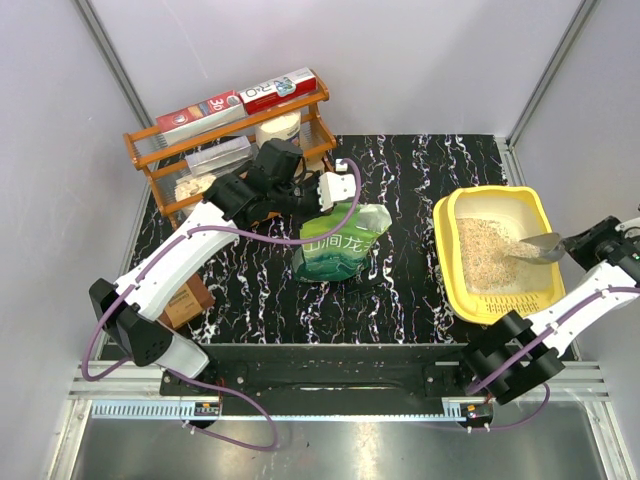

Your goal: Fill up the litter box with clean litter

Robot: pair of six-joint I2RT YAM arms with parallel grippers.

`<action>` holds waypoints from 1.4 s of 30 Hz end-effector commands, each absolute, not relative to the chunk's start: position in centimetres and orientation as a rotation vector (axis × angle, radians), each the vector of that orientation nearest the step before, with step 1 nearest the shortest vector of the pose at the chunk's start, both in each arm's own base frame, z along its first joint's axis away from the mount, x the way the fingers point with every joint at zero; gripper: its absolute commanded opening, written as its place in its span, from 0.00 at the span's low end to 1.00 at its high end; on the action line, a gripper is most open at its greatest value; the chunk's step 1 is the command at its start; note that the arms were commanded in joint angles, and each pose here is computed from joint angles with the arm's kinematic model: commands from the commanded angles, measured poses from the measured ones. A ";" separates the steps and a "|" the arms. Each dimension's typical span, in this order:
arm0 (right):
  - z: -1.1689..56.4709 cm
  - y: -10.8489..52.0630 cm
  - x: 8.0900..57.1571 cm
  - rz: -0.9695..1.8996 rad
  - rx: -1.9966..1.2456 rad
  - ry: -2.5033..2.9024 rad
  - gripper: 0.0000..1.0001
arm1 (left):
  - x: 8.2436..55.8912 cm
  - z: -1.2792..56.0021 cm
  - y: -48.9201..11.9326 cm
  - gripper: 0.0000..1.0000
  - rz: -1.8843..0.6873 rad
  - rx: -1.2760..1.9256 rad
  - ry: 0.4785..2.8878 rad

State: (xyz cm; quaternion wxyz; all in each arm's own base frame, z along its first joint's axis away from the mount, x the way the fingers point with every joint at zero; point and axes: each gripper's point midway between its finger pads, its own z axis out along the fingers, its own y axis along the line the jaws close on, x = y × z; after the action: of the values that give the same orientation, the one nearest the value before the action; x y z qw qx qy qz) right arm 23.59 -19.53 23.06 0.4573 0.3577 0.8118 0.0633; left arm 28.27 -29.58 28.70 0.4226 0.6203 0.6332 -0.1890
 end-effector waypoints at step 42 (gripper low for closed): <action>36.2 15.9 31.1 0.816 -0.974 1.861 0.00 | 26.9 33.8 -29.0 0.00 -0.482 1.358 1.445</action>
State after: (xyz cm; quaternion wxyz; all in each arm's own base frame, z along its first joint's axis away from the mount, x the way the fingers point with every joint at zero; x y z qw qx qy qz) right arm 30.10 14.91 36.80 0.4030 -0.3276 0.7687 0.3734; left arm 26.93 -28.73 28.58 0.4449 0.5860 0.6468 -0.2009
